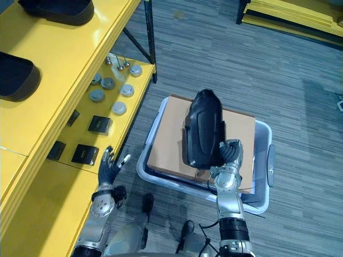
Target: Walk over and take plastic housings, then place them on the shelf
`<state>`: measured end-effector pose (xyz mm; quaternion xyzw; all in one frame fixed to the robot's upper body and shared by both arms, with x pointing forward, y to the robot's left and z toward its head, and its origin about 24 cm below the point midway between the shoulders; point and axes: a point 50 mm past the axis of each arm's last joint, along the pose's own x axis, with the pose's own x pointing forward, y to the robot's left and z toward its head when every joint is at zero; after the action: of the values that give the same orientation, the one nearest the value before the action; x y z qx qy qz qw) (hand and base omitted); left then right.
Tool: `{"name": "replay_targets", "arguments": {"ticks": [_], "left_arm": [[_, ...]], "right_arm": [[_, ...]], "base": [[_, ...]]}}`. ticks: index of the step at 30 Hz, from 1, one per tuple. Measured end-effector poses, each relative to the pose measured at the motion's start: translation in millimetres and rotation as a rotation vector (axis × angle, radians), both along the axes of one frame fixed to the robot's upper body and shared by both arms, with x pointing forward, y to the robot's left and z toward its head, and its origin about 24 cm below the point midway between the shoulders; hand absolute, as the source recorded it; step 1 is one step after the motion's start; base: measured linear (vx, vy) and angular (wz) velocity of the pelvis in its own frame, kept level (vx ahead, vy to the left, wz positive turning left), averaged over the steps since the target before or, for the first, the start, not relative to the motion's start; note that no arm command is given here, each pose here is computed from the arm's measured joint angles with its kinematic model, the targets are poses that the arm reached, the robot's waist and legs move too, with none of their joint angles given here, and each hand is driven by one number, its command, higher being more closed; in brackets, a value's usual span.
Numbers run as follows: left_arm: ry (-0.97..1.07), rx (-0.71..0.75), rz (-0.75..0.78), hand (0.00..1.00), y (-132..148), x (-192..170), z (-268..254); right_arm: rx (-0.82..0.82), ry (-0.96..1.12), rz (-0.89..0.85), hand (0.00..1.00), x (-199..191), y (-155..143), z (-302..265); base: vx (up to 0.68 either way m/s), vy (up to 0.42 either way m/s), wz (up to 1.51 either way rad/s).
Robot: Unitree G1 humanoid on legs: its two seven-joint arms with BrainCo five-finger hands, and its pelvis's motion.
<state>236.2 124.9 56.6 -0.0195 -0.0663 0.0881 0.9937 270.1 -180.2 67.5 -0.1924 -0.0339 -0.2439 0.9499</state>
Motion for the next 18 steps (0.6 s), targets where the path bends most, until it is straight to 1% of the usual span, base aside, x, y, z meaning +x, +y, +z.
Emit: {"name": "replay_targets", "arguments": {"ticks": [2,3,9,16,18], "left_arm": [[-0.071,-0.026,-0.033,0.00,-11.6,4.7,15.3],[-0.081,-0.036,-0.041,0.00,-14.0,5.9,17.7],[-0.126,-0.041,-0.109,0.00,-36.7,11.5,30.9],[-0.105,-0.026,-0.141,0.00,-51.0,18.9,32.2],[-0.098,-0.029,-0.136,0.00,-51.3,20.2,31.6]], "right_arm": [[0.002,-0.076,0.055,1.00,0.4,15.0,13.8],[0.000,-0.097,0.067,1.00,0.0,18.6,18.0],[0.004,-0.303,0.243,1.00,-8.2,61.9,57.0],[0.018,-0.365,0.392,1.00,-17.2,94.4,66.6],[0.030,-0.384,0.404,1.00,-19.4,95.9,70.6]], "base": [[-0.03,-0.011,-0.09],[-0.05,-0.010,-0.09],[-0.07,0.002,-0.18],[-0.04,0.006,-0.17],[-0.04,0.006,-0.11]]}}
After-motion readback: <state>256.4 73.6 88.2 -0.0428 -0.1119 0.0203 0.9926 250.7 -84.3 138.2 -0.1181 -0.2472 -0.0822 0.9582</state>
